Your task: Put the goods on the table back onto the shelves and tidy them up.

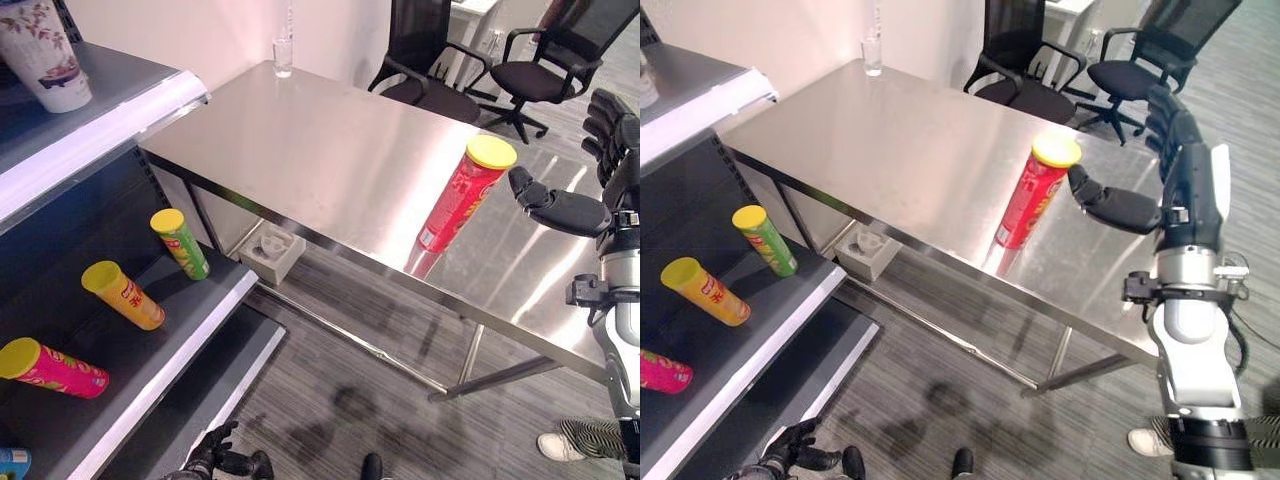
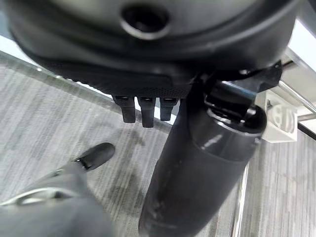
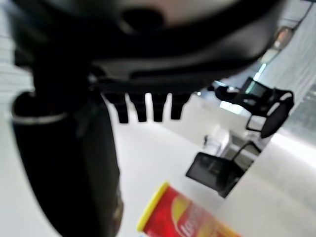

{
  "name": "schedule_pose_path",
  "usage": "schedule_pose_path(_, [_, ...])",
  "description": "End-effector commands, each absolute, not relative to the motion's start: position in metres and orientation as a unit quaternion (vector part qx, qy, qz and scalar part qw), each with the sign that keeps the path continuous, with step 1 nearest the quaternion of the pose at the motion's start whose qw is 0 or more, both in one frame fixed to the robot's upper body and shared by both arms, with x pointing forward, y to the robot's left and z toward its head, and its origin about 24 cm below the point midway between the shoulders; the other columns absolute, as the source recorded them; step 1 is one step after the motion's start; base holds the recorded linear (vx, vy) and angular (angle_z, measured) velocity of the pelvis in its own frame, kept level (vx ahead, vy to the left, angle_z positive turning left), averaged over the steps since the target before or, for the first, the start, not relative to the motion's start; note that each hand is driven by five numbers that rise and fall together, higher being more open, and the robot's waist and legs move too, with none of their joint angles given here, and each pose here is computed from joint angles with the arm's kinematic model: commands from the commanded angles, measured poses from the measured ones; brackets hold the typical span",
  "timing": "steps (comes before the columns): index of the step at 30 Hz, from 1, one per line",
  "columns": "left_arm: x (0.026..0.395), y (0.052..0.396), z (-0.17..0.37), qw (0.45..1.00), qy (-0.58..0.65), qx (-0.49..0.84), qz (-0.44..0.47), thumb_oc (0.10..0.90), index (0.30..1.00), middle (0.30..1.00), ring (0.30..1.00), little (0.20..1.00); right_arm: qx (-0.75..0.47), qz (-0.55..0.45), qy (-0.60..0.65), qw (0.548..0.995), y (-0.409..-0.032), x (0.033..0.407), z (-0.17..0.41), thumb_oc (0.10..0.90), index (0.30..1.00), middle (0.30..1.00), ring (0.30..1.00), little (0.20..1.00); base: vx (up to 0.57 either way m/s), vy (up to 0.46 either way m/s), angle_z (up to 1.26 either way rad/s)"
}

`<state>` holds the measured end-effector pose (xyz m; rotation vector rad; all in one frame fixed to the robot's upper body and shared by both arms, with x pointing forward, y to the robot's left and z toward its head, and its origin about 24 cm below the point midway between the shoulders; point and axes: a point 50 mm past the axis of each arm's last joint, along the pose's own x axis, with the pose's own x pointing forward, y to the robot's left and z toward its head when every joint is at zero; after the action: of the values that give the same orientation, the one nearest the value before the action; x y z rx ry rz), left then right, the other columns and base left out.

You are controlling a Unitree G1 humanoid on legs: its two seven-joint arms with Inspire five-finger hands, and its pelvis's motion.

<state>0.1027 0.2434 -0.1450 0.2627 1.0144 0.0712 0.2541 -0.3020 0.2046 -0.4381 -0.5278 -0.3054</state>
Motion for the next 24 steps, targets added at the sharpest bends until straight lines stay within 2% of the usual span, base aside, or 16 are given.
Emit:
schedule_pose_path(1, [0.127, 0.25, -0.138, 0.875, 0.46, 0.149, 0.033, 0.8, 0.9, 0.9, 0.9, 0.9, -0.202, -0.183, -0.382, 0.883, -0.307, 0.242, 0.257, 0.8, 0.9, 0.9, 0.9, 0.9, 0.0, 0.0, 0.0])
schedule_pose_path(15, [0.126, 0.249, -0.139, 0.873, 0.464, 0.148, 0.031, 0.8, 0.9, 0.9, 0.9, 0.9, -0.2, -0.173, -0.366, 0.892, -0.304, 0.245, 0.248, 0.8, 0.9, 0.9, 0.9, 0.9, 0.0, -0.011, 0.02])
schedule_pose_path(24, [0.127, 0.248, -0.139, 0.874, 0.462, 0.151, 0.031, 0.8, 0.9, 0.9, 0.9, 0.9, -0.211, -0.197, -0.405, 0.867, -0.309, 0.231, 0.264, 0.8, 0.9, 0.9, 0.9, 0.9, 0.0, -0.004, 0.05])
